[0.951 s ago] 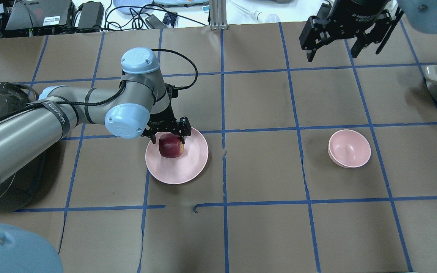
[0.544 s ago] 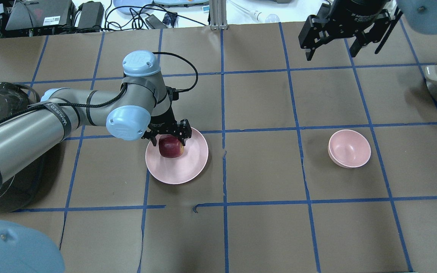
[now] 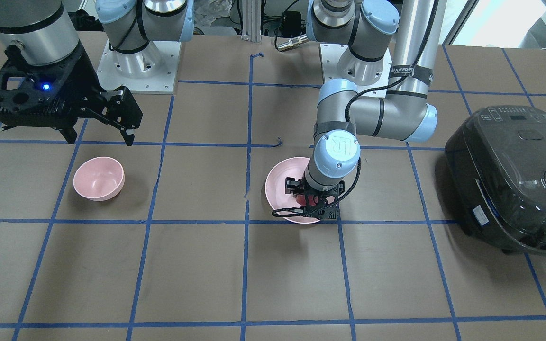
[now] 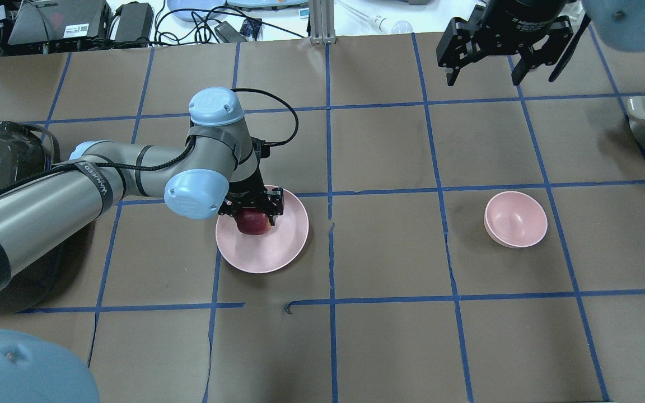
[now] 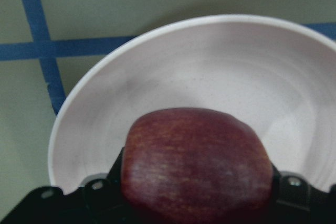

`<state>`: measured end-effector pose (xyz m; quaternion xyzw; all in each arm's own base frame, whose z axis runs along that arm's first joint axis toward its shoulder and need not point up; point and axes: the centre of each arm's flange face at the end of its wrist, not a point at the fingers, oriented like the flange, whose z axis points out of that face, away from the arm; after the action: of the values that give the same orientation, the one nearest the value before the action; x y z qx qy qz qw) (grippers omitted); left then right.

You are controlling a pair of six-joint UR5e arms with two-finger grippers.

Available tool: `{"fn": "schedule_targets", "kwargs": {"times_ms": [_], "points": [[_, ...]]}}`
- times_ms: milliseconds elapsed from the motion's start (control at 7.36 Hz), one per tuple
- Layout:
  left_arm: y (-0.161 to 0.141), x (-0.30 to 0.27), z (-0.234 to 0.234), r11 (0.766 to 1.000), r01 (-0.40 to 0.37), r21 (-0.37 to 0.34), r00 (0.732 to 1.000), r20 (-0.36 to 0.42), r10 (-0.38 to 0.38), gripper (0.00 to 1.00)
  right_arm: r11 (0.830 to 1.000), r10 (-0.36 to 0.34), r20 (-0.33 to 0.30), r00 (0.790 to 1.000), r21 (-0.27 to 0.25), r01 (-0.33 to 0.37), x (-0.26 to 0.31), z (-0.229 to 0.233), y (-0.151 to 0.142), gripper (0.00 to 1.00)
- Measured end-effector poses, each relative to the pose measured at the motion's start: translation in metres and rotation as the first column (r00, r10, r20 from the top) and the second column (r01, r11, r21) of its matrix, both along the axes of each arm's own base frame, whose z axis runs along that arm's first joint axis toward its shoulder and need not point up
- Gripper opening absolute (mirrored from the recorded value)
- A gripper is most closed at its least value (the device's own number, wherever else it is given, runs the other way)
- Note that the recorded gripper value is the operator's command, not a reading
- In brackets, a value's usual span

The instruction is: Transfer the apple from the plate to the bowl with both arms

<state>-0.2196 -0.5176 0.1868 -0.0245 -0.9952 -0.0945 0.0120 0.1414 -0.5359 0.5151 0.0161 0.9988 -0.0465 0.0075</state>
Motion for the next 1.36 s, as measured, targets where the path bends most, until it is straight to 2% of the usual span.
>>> {"fn": "schedule_targets", "kwargs": {"times_ms": [272, 680, 1087, 1359], "points": [[-0.006, -0.006, 0.021, 0.999, -0.002, -0.04, 0.999, -0.043, 0.0, 0.0, 1.0, 0.0, 0.0, 1.0, 0.001, 0.0, 0.0, -0.001, 0.0, 1.0], [-0.022, -0.018, 0.059, 0.993, 0.006, -0.119, 0.998, -0.058, -0.013, 0.0, 1.0, 0.0, -0.002, 1.0, 0.011, 0.0, 0.0, -0.003, 0.0, 1.0], [-0.054, -0.04, 0.141, 0.98, 0.041, -0.194, 0.999, -0.011, -0.044, 0.0, 0.999, 0.015, -0.013, 1.0, 0.028, -0.014, -0.011, -0.009, -0.003, 1.0], [-0.053, -0.056, 0.192, 0.972, 0.063, -0.224, 0.998, 0.017, -0.061, 0.0, 0.996, 0.046, -0.023, 0.999, 0.071, -0.044, -0.061, -0.029, -0.009, 0.96]]}}
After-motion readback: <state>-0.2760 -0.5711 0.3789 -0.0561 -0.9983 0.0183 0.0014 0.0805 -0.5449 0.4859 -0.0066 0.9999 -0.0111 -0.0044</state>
